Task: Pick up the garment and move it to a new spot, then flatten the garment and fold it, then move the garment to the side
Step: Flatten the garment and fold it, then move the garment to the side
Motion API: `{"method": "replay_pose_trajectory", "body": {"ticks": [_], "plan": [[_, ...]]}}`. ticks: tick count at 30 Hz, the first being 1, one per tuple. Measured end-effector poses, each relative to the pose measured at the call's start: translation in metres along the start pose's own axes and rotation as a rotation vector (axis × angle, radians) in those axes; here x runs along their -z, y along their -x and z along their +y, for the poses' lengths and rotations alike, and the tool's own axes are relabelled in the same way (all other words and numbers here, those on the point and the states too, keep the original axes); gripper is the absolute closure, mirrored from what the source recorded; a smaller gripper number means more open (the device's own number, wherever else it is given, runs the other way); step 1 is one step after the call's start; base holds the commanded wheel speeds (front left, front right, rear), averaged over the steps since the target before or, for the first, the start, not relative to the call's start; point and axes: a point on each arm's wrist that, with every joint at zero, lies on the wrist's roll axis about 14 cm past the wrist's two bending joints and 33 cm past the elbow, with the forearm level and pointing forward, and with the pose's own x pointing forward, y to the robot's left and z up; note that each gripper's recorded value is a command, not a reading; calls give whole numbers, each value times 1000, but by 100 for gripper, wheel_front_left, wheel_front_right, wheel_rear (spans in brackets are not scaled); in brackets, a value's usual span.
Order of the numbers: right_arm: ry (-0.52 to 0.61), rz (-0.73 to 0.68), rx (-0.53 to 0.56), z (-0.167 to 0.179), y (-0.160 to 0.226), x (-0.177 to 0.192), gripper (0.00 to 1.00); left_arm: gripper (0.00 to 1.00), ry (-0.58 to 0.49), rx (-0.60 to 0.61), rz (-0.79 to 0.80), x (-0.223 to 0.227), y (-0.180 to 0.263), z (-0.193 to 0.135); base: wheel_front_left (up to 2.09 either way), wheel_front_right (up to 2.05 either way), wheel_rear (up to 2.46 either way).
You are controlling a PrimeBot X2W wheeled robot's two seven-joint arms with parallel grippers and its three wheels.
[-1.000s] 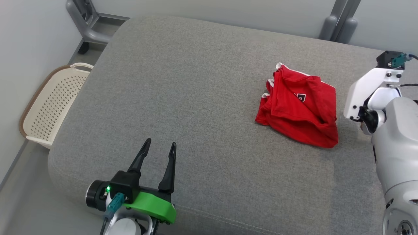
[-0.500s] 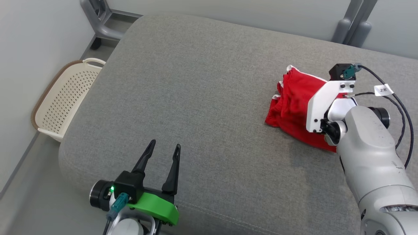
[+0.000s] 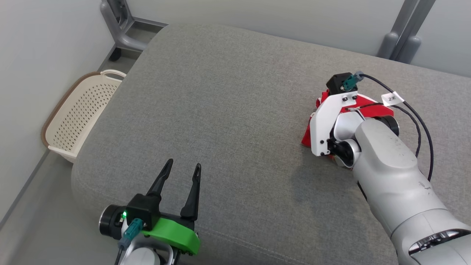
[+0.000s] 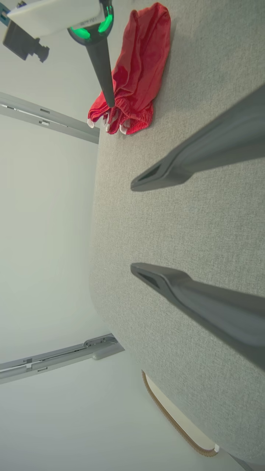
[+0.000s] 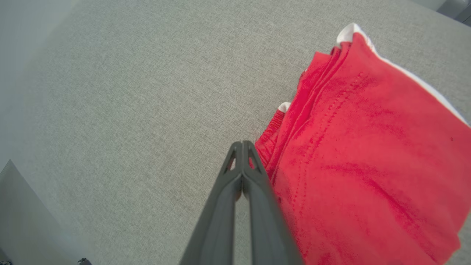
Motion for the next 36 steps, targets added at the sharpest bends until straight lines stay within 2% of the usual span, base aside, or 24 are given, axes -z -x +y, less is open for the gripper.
{"method": "replay_pose_trajectory", "body": {"ticks": [3,4,5,11,14,16,20,24,31,36], "plan": [[4,-29,-46,14,3,-10,100,0,1,5,-2,-1,-1,-1,0,0,0],[6,-41,-53,17,5,-14,61,0,1,7,-3,-1,-1,-2,0,0,0],[8,-60,-57,18,6,-19,0,0,2,8,-4,-1,-1,-3,0,0,0],[-12,-151,-3,-4,21,-54,0,0,7,12,0,1,1,-5,0,0,0],[-48,-162,70,-38,31,-59,0,0,8,22,-4,0,-1,-7,0,0,0],[-111,-159,136,-72,41,-55,0,0,9,33,-5,0,-3,-11,0,0,0],[-191,-98,214,-110,48,-30,0,0,9,43,-1,1,-7,-14,0,0,0],[-265,-32,248,-127,48,3,0,0,10,52,8,4,-10,-17,0,0,0],[-400,49,272,-138,45,49,0,0,10,73,25,10,-17,-23,0,0,0],[-479,61,249,-131,38,59,0,0,7,81,27,10,-22,-25,0,0,0]]}}
